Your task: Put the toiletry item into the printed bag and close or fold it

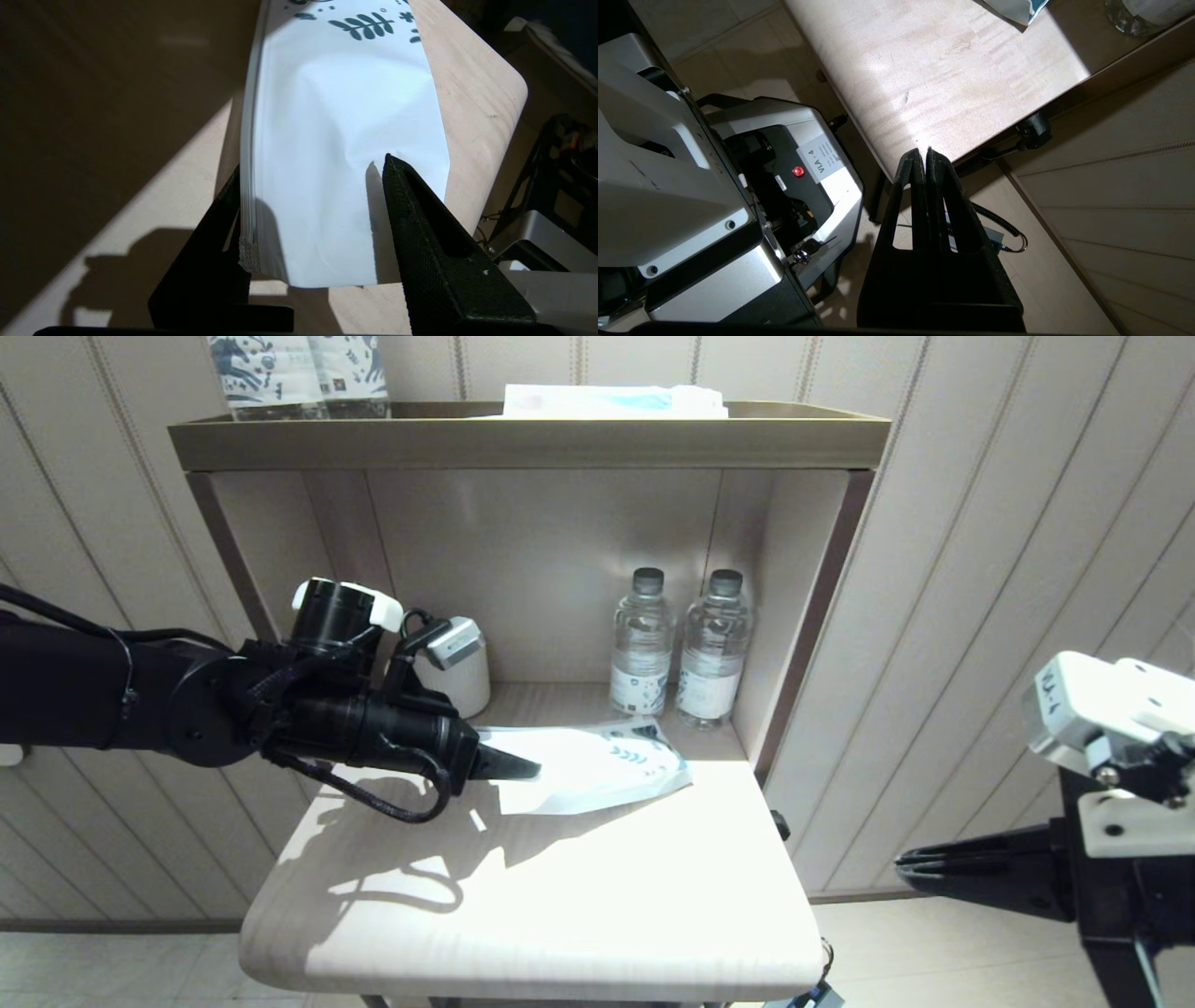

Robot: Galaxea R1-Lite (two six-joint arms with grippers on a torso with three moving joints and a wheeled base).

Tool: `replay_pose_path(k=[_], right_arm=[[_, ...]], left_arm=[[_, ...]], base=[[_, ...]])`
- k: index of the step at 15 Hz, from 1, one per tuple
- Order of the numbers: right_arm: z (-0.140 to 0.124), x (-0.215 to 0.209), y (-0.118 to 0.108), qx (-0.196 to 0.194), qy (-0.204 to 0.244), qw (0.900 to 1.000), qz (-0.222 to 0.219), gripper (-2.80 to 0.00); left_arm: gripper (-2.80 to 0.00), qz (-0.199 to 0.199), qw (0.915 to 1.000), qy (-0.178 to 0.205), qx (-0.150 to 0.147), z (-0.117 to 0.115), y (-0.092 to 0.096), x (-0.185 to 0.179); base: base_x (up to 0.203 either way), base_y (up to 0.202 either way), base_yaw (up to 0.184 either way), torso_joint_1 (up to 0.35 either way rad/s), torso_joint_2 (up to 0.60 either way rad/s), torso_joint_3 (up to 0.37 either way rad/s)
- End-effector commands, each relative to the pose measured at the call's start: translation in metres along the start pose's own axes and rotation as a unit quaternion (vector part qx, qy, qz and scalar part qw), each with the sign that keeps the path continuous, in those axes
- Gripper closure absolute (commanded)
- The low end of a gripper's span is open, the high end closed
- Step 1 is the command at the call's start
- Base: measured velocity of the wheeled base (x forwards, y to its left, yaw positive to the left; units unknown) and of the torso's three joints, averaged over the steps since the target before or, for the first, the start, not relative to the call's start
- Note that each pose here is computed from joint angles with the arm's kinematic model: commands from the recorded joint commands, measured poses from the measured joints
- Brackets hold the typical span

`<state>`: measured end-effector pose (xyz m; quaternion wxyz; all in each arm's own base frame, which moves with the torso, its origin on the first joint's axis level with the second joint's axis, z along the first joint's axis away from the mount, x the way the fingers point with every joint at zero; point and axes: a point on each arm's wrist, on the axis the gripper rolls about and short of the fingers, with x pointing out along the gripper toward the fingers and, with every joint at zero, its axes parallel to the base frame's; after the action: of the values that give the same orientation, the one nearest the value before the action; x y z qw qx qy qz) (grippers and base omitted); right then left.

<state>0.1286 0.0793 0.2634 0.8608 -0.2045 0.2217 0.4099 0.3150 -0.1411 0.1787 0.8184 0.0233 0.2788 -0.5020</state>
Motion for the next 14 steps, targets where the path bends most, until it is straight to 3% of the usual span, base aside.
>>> replay_pose_path(k=[1,5,8,9,14], right_arm=[[-0.003,-0.002,0.002,-0.001,0.000,1.000,0.000,0.00],[-0.008,-0.006,0.005,0.001,-0.001,1.000,0.000,0.00],[-0.008,-0.009,0.006,0.001,-0.006,1.000,-0.002,0.00],[-0.009,-0.015,0.008,0.008,-0.014,1.000,-0.005,0.00],[-0.024,-0.045,0.022,0.034,-0.048,0.998,-0.022,0.00]], left_arm=[[-2.80,0.007,0.9999,-0.008,0.001,0.002,0.004,-0.005],[-2.80,0.057,0.9962,-0.064,0.017,0.021,0.007,-0.056],[-2.80,0.078,0.9939,-0.076,0.013,0.018,0.000,-0.083],[0.00,0.080,0.9936,-0.078,0.014,0.012,-0.011,-0.094],[0.00,0.097,0.9899,-0.091,0.049,-0.036,-0.102,-0.162]], base=[[0.000,0.000,0.000,0.000,0.00,0.000],[0.000,0.000,0.000,0.000,0.00,0.000],[0.000,0.000,0.000,0.000,0.00,0.000],[0.000,0.000,0.000,0.000,0.00,0.000],[0.000,0.000,0.000,0.000,0.00,0.000]])
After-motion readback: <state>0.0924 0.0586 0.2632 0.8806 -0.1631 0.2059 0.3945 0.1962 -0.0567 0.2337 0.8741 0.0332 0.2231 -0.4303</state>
